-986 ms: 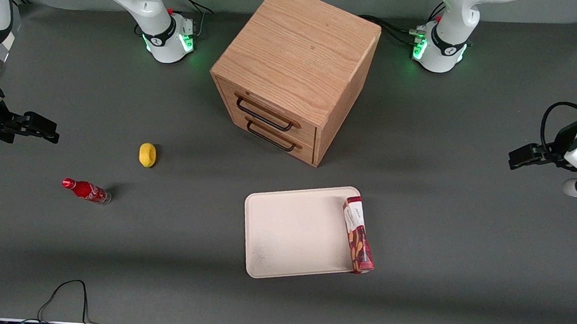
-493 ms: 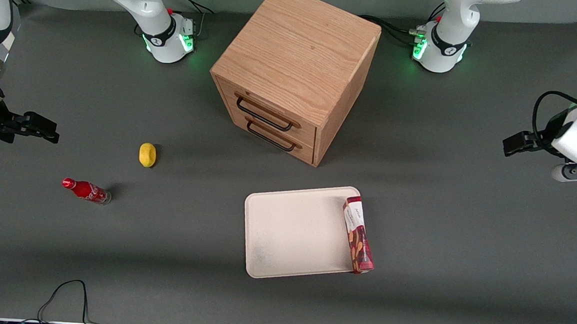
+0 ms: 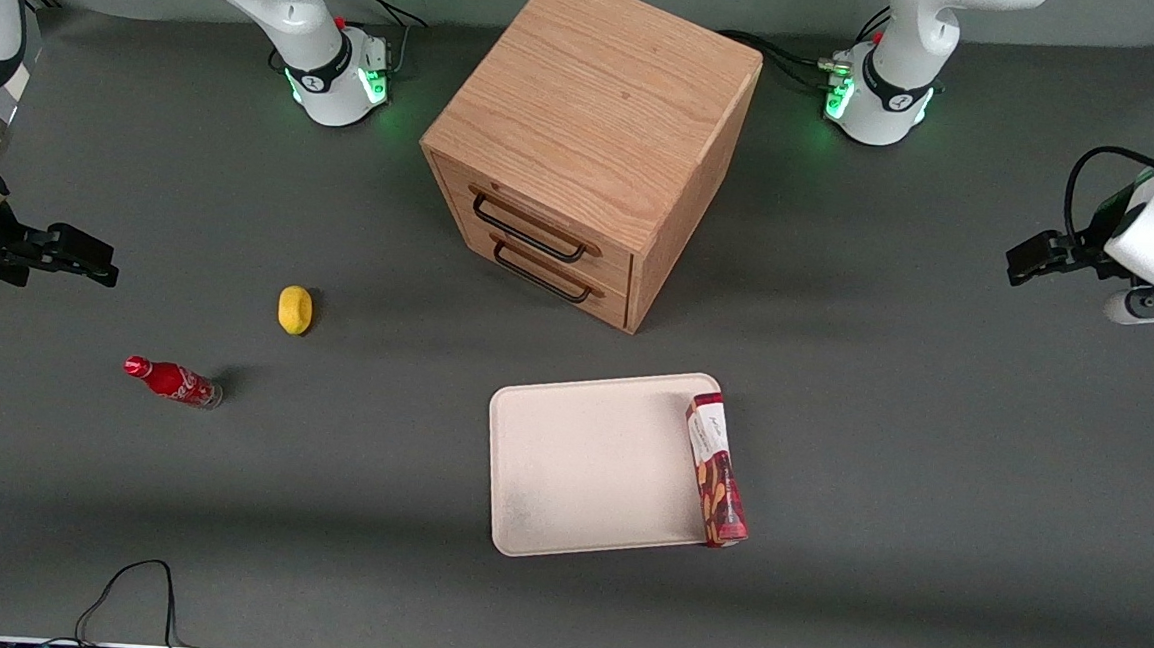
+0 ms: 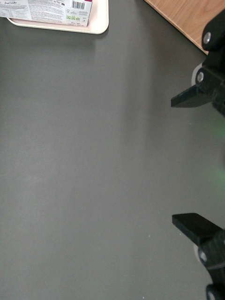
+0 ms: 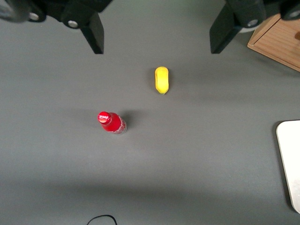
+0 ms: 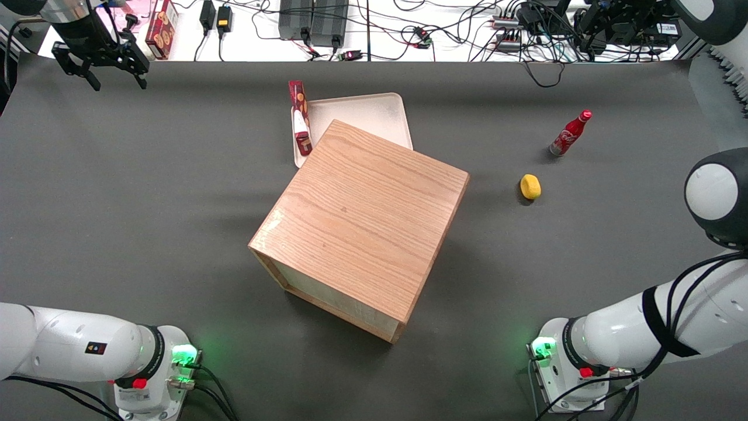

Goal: Place red cookie box on tray

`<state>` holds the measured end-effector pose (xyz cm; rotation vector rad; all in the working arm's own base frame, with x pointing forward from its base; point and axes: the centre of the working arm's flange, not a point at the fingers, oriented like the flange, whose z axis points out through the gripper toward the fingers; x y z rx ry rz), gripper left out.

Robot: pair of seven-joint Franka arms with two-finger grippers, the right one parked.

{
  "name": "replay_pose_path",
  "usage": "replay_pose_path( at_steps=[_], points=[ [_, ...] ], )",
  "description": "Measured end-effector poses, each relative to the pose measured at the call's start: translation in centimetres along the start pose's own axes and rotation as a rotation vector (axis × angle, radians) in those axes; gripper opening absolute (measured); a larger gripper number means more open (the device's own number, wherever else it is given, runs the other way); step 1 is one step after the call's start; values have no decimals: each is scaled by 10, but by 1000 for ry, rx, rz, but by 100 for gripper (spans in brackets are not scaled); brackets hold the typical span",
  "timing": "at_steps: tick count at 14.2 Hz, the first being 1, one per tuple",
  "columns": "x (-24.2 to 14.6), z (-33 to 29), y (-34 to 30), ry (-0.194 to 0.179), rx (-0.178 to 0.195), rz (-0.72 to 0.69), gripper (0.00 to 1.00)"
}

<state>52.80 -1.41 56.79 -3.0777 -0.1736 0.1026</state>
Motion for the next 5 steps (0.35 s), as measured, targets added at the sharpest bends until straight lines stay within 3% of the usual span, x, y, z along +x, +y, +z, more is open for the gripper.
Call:
replay_pose_path(
  at_steps=[5],
  points=[
    [-1,-6,4,10,3,4,100]
  ],
)
